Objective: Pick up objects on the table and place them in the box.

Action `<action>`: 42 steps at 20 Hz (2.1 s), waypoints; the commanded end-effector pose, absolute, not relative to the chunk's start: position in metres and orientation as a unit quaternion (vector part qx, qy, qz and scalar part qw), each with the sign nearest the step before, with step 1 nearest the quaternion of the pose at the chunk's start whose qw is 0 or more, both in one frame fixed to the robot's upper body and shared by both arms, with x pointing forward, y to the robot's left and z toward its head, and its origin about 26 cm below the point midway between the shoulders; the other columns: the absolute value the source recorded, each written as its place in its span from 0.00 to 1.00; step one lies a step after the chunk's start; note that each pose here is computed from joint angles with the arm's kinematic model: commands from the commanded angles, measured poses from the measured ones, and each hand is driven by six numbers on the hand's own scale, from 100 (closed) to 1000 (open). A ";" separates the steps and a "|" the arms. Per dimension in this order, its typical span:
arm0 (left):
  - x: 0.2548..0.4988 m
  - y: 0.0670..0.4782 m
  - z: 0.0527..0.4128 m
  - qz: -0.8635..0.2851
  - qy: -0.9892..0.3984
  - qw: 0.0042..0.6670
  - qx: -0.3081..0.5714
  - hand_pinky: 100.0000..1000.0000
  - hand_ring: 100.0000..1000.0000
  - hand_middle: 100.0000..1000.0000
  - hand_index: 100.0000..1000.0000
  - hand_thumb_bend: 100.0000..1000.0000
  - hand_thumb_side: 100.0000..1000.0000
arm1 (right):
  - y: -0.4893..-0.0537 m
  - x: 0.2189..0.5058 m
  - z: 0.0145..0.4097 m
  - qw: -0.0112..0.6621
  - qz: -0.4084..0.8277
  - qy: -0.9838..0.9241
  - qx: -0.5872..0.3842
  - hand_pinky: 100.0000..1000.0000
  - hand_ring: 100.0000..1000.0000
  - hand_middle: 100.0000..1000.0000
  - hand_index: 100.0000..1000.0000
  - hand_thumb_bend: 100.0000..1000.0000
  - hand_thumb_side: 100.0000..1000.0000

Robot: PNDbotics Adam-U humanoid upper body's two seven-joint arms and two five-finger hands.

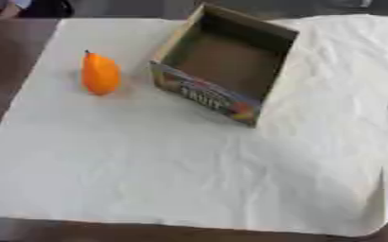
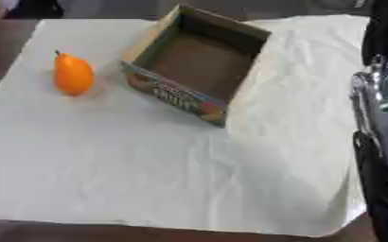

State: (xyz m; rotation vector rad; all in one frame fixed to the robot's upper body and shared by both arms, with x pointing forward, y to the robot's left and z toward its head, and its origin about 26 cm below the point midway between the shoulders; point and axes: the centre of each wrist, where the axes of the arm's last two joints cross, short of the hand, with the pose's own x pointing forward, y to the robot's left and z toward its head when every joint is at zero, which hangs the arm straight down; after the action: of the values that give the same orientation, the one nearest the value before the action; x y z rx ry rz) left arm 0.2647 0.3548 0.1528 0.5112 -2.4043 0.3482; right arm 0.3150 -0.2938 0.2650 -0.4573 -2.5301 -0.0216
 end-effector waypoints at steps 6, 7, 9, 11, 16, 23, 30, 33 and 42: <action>0.261 0.359 0.162 0.123 -0.919 0.312 0.205 0.31 0.48 0.60 0.66 0.00 0.71 | -0.296 0.313 0.272 0.268 0.002 -0.946 -0.180 0.85 0.91 0.48 0.68 0.00 1.00; 0.261 0.362 0.165 0.112 -0.919 0.309 0.216 0.30 0.48 0.60 0.66 0.00 0.70 | -0.297 0.314 0.272 0.269 0.003 -0.946 -0.181 0.85 0.91 0.48 0.68 0.00 1.00; 0.260 0.368 0.174 0.080 -0.918 0.297 0.249 0.30 0.47 0.60 0.67 0.00 0.67 | -0.296 0.314 0.272 0.270 0.005 -0.946 -0.181 0.85 0.91 0.47 0.68 0.00 1.00; 0.261 0.372 0.185 0.049 -0.915 0.283 0.282 0.29 0.46 0.60 0.68 0.00 0.64 | -0.296 0.314 0.272 0.271 0.006 -0.945 -0.181 0.85 0.91 0.47 0.68 0.00 1.00; 0.270 0.387 0.202 -0.013 -0.891 0.265 0.367 0.29 0.46 0.60 0.71 0.00 0.61 | -0.296 0.314 0.272 0.271 0.009 -0.946 -0.180 0.85 0.91 0.47 0.68 0.00 1.00; 0.294 0.409 0.218 -0.093 -0.846 0.269 0.452 0.29 0.44 0.58 0.73 0.07 0.56 | -0.294 0.315 0.272 0.273 0.013 -0.946 -0.176 0.85 0.90 0.46 0.68 0.00 1.00; 0.324 0.451 0.240 -0.199 -0.784 0.285 0.514 0.30 0.43 0.55 0.82 0.23 0.69 | -0.291 0.316 0.271 0.275 0.016 -0.946 -0.171 0.85 0.90 0.46 0.68 0.00 1.00; 0.335 0.465 0.248 -0.255 -0.750 0.291 0.536 0.33 0.47 0.62 0.86 0.32 0.74 | -0.291 0.316 0.271 0.276 0.018 -0.946 -0.170 0.85 0.90 0.46 0.68 0.00 1.00; 0.371 0.477 0.266 -0.473 -0.623 0.303 0.545 0.44 0.60 0.74 0.98 0.57 0.82 | -0.286 0.319 0.270 0.281 0.030 -0.946 -0.159 0.85 0.90 0.46 0.68 0.00 1.00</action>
State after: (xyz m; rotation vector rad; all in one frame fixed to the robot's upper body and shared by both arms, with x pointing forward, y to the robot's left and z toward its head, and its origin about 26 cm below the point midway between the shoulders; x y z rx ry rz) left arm 0.3749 0.4661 0.2491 1.4001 -1.7299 -1.1649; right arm 0.3199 -0.2858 0.2631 -0.4196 -2.5122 0.0601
